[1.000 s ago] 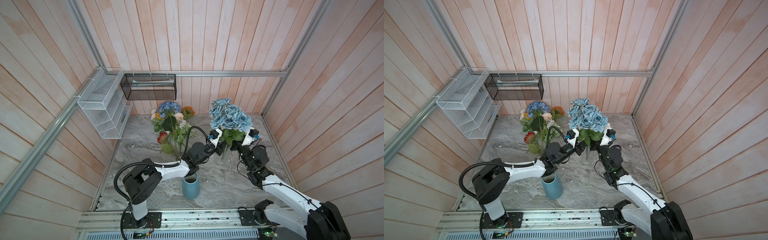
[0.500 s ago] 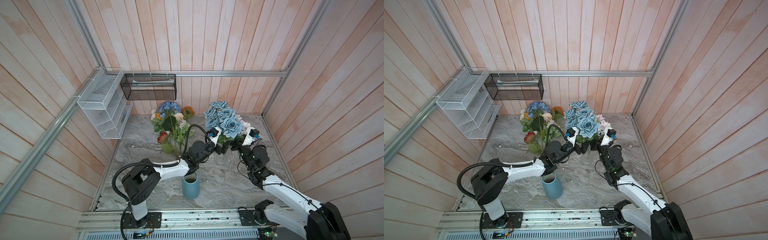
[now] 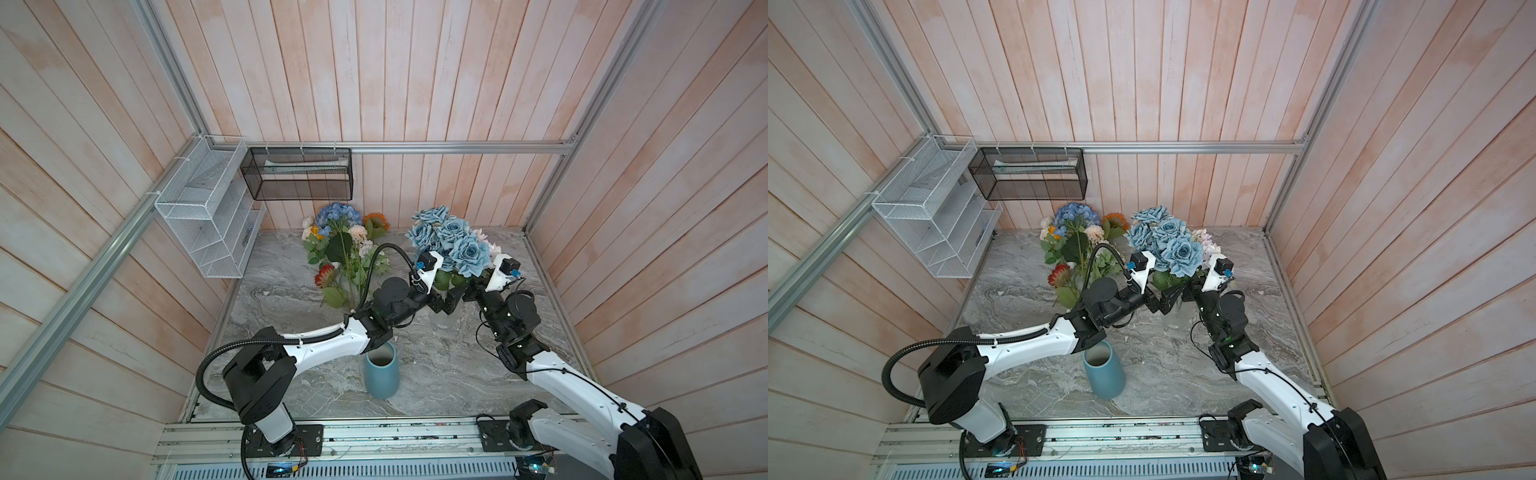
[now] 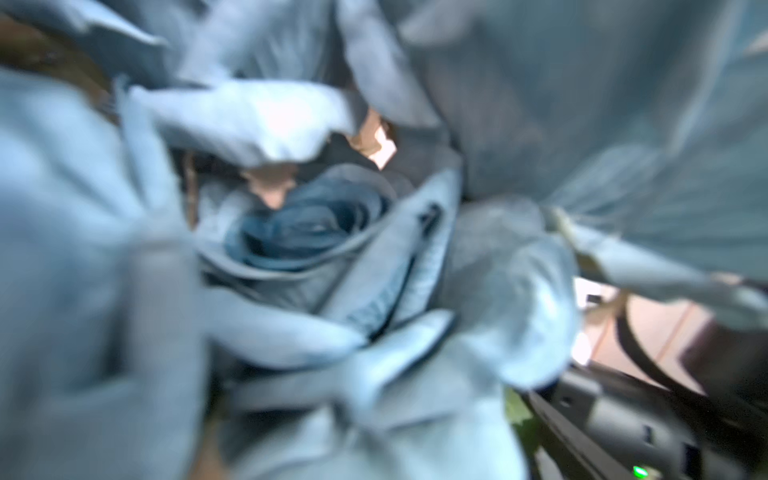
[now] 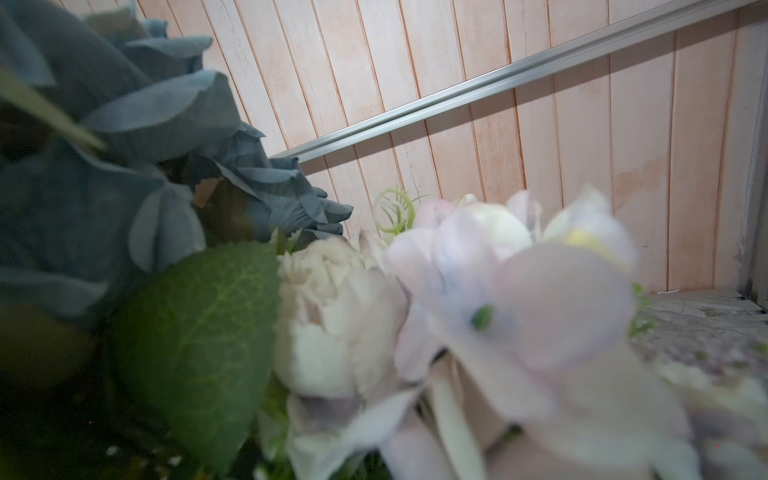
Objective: Arrange the flowers into the vase
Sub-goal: 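Open left gripper and withdraw it while right gripper holds the bouquet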
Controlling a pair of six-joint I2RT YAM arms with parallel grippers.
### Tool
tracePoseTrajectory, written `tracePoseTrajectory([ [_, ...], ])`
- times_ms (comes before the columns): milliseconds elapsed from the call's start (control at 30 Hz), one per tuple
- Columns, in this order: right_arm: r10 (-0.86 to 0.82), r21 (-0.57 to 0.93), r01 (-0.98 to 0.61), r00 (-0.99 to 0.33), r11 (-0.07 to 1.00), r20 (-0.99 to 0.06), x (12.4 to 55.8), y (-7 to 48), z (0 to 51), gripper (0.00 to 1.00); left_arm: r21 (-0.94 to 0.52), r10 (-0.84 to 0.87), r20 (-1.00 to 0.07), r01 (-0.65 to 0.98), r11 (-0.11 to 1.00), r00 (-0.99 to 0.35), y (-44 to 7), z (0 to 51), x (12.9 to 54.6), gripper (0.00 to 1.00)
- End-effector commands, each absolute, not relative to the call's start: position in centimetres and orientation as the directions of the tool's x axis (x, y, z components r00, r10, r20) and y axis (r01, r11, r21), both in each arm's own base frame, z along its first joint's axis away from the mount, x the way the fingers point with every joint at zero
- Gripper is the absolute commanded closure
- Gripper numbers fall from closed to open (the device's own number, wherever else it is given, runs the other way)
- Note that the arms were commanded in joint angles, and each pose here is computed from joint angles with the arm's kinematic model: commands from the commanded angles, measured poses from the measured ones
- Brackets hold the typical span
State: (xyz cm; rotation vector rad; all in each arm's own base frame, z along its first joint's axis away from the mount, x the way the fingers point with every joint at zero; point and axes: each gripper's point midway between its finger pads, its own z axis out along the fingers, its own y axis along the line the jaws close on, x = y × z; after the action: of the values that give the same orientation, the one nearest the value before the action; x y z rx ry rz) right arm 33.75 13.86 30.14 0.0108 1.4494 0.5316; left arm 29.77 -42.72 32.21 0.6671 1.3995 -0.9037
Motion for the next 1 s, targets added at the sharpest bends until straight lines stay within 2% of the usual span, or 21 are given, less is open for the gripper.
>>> tracePoseTrajectory([
  [0, 0.365, 0.323, -0.338, 0.068, 0.884, -0.929, 33.3, 13.4, 31.7, 0.5, -0.133, -0.115, -0.989, 0.873, 0.47, -0.089, -42.3, 33.1, 27.9, 0.0],
  [367, 0.362, 0.325, -0.323, 0.062, 0.889, -0.93, 33.0, 13.0, 31.4, 0.5, -0.054, 0.046, -0.996, 0.904, 0.424, -0.081, -39.2, 32.9, 24.9, 0.0],
  [567, 0.36, 0.327, -0.319, 0.048, 0.89, -0.932, 32.8, 12.9, 31.1, 0.5, -0.128, 0.013, -0.989, 0.893, 0.432, -0.148, -36.0, 32.5, 26.0, 0.0],
  [967, 0.333, 0.327, -0.301, -0.033, 0.896, -0.942, 32.3, 12.8, 27.6, 0.45, -0.17, -0.075, -0.985, 0.814, 0.555, -0.154, -31.5, 33.4, 29.2, 0.0],
])
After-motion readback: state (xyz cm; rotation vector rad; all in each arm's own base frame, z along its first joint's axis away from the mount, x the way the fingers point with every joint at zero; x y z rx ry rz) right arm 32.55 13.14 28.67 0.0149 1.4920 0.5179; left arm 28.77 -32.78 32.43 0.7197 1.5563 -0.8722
